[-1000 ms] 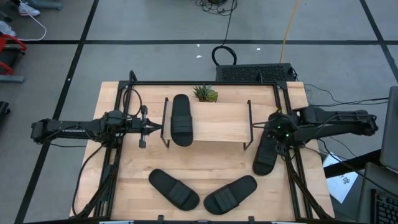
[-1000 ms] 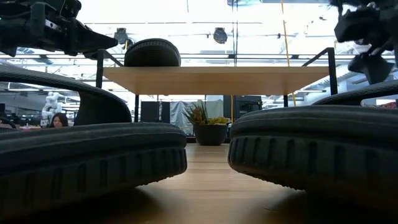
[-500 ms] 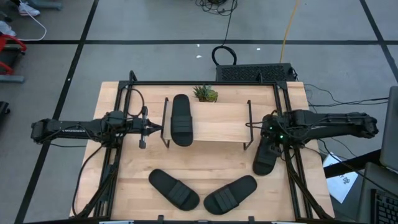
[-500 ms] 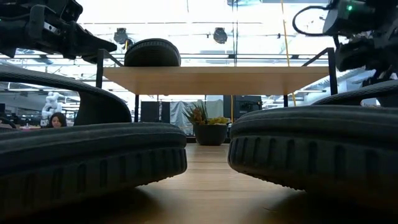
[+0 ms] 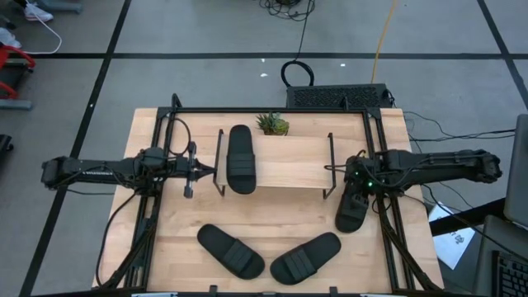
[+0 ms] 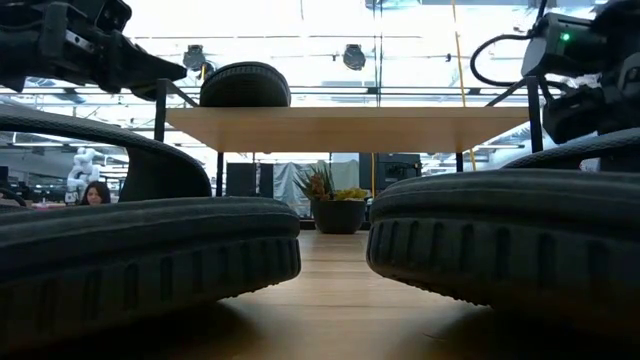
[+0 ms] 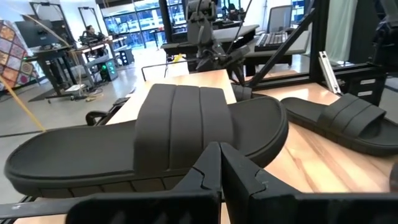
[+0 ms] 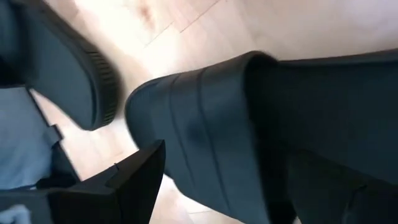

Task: Pick and place slides into the shelf
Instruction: Put the black slide on the shelf

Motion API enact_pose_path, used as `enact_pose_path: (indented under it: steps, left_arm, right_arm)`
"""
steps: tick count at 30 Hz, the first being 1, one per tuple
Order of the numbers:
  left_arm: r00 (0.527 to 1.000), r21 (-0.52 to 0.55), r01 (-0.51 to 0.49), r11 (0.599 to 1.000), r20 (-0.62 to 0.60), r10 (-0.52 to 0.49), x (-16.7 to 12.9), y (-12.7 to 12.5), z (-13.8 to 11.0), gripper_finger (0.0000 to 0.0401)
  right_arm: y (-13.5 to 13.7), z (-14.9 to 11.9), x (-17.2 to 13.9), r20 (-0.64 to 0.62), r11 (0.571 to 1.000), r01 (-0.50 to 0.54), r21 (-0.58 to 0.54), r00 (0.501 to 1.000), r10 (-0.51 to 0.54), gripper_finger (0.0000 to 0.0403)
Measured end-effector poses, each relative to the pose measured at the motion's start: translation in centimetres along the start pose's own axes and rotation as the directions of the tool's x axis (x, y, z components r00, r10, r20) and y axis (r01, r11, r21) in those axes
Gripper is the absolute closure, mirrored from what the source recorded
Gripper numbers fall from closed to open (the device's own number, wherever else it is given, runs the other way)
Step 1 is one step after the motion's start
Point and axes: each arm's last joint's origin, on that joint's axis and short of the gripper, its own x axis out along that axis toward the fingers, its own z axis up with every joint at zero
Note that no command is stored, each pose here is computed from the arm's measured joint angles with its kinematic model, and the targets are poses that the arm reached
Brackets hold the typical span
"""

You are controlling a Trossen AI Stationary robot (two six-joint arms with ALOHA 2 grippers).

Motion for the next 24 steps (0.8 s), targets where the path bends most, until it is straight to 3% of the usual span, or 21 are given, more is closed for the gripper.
enact_pose_path:
  steps: [6,10,14,20,24]
  left_arm:
    - [1.0,0.007,0.014,1.0,-0.007,-0.014,0.0,-0.2,-0.1,0.0398]
    - [1.0,0.006,0.016,1.0,-0.011,-0.016,0.0,-0.2,-0.1,0.0398]
    - [1.0,0.005,0.016,1.0,-0.011,-0.016,0.0,-0.2,-0.1,0.0398]
    - [1.0,0.002,0.016,1.0,-0.011,-0.016,0.0,-0.2,-0.1,0.0398]
    - [1.0,-0.005,0.015,1.0,-0.012,-0.015,0.0,-0.2,-0.1,0.0398]
  right_arm:
    - [0.1,-0.2,0.9,-0.029,0.997,-0.072,-0.035,0.997,0.071,0.0114]
    - [0.2,-0.2,1.3,-0.024,0.992,-0.096,-0.077,0.995,0.095,0.0144]
    - [0.2,-0.3,1.6,-0.029,0.992,-0.092,-0.085,0.996,0.09,0.022]
    - [0.3,-0.2,1.6,-0.021,0.993,-0.09,-0.071,0.996,0.089,0.0378]
    - [0.5,-0.3,1.1,-0.03,0.995,-0.077,-0.066,0.997,0.075,0.0391]
